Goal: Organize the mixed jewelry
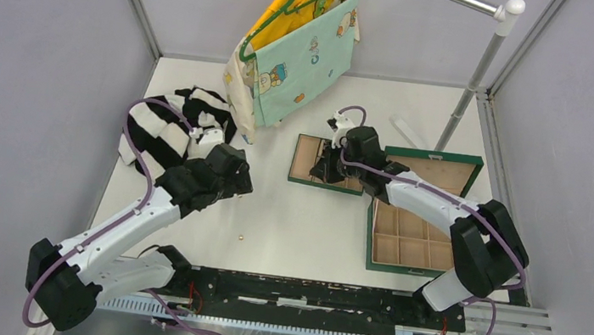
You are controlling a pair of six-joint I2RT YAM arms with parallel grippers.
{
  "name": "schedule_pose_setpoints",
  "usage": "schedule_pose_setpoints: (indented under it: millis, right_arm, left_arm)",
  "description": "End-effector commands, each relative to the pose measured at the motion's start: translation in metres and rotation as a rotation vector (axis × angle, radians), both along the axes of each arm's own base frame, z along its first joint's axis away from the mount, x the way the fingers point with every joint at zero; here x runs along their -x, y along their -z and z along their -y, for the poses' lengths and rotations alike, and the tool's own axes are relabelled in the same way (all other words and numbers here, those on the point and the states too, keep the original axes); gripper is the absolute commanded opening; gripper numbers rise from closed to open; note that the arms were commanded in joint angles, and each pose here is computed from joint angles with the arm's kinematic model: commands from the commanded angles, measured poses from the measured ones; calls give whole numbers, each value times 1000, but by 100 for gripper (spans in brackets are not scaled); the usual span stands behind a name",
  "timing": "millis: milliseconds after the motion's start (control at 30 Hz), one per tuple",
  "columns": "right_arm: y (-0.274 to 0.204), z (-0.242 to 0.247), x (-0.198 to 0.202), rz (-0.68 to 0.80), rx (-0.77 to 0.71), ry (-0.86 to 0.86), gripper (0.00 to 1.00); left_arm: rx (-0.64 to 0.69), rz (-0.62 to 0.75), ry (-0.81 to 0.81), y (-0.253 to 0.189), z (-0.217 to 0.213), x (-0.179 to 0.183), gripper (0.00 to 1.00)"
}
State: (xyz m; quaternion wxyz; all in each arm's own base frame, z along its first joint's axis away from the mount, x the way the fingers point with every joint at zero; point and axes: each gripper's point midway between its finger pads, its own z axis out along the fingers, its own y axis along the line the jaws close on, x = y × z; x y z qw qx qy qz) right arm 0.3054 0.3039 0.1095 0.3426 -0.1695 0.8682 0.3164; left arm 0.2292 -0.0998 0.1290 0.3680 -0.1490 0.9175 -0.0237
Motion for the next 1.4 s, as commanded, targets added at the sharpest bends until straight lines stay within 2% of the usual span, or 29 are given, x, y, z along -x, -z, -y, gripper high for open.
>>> schedule_pose_setpoints:
  millis: [0,200,500,600,800,900,1100,1367]
  right_arm:
    - [-71,-37,14,91,-200,-253,0]
    - [-95,-53,31,69,-339,-400,0]
    - [-92,-59,29,36,-364,-433,0]
    - [-78,-52,9,55,-257,-348,0]
    - [-36,9,-63,166,200,22,0]
    - [-16,32,-82,181,335,126,0]
    - [9,41,-101,178,436,185,0]
    - [34,34,-105,143,456,159,0]
  left_arm:
    - [12,63,-2,-17,5,-13,100]
    - [18,43,8,-11,9,-12,100]
    - [26,76,-18,-16,0,-8,100]
    - [23,80,-17,-17,-2,-6,100]
    - [16,61,-21,-11,-5,-1,100]
    - [20,59,-18,-10,-4,-1,100]
    - [13,53,-17,-10,-4,-1,100]
    - [25,39,-12,-11,0,-1,100]
